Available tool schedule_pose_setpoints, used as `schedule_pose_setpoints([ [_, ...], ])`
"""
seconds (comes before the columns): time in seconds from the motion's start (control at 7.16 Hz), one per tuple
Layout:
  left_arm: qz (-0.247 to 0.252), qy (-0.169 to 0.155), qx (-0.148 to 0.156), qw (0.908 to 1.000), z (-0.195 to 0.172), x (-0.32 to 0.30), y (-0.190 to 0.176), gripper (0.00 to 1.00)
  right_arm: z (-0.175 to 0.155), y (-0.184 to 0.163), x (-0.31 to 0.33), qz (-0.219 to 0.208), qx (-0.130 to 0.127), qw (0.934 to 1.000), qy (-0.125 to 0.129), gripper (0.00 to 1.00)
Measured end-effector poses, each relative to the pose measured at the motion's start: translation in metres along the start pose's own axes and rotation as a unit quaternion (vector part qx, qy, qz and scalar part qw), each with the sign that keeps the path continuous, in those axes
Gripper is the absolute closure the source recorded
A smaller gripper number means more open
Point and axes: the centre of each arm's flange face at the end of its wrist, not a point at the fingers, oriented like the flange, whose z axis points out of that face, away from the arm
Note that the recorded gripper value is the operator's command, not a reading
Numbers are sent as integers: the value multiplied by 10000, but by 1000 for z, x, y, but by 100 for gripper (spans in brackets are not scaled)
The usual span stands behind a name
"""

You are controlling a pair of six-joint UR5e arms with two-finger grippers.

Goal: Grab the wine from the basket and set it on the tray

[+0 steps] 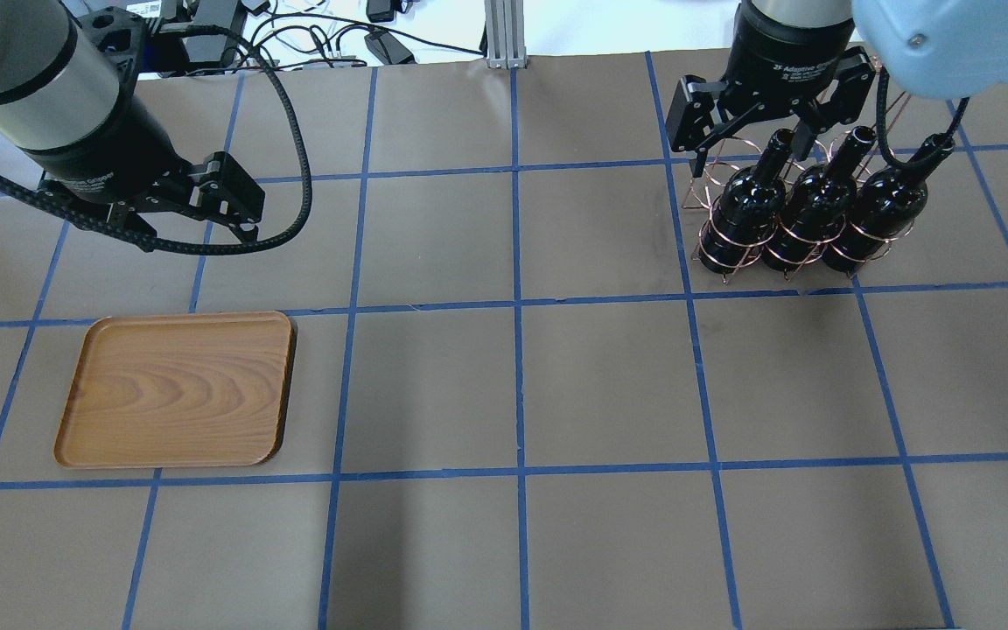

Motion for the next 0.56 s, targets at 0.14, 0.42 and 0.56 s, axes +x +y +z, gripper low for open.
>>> schedule_pose_setpoints([
  [0.14, -1, 1, 10, 10000, 0, 0, 0, 0, 2, 0, 0, 2, -20, 10000, -6, 0],
  [0.42, -5, 16, 7, 10000, 1, 0, -1, 0, 6, 1, -1, 6, -47, 10000, -8, 0],
  [0.56, -8, 25, 4, 10000, 1, 1, -1, 0, 6, 1, -1, 6, -55, 10000, -7, 0],
])
